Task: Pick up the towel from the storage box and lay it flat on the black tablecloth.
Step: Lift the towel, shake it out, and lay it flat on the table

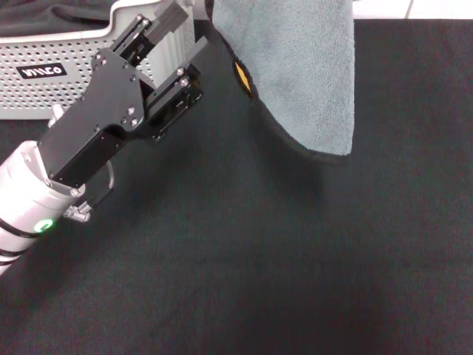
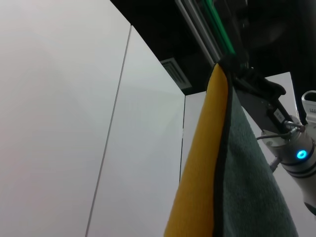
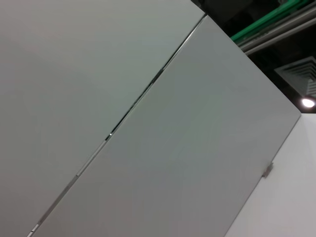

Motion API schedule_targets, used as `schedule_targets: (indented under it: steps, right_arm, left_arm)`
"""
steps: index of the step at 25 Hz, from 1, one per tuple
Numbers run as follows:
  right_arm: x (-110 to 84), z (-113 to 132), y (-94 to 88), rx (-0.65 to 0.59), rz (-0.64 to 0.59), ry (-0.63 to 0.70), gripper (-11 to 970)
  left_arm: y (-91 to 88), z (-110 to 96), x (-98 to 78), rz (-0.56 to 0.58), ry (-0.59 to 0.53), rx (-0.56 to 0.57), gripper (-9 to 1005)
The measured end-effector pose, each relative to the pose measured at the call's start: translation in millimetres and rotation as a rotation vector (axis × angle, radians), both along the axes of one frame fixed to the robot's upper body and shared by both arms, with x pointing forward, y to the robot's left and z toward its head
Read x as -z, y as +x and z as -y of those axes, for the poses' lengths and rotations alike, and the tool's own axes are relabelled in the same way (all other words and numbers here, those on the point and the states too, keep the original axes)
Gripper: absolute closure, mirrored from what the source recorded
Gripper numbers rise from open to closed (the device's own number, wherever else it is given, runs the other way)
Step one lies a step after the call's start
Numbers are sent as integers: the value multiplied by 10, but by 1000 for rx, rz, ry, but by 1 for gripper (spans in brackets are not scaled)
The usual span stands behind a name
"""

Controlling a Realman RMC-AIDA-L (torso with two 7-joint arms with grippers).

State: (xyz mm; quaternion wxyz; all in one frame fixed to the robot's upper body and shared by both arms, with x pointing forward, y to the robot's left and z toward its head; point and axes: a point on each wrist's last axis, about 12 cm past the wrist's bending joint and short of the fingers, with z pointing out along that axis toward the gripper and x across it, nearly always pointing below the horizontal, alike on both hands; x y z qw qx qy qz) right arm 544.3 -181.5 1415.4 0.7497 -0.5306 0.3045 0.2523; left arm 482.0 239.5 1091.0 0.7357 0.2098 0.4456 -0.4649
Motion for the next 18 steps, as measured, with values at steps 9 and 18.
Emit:
schedule_targets:
  steps: [9, 18]
  right_arm:
    - [-31, -8, -58, -15, 13, -5, 952]
    - [-25, -19, -116, -45, 15, -24, 952]
  left_arm:
    - [5, 35, 1, 1, 9, 22, 315]
    - [19, 2, -16, 22, -1, -20, 317]
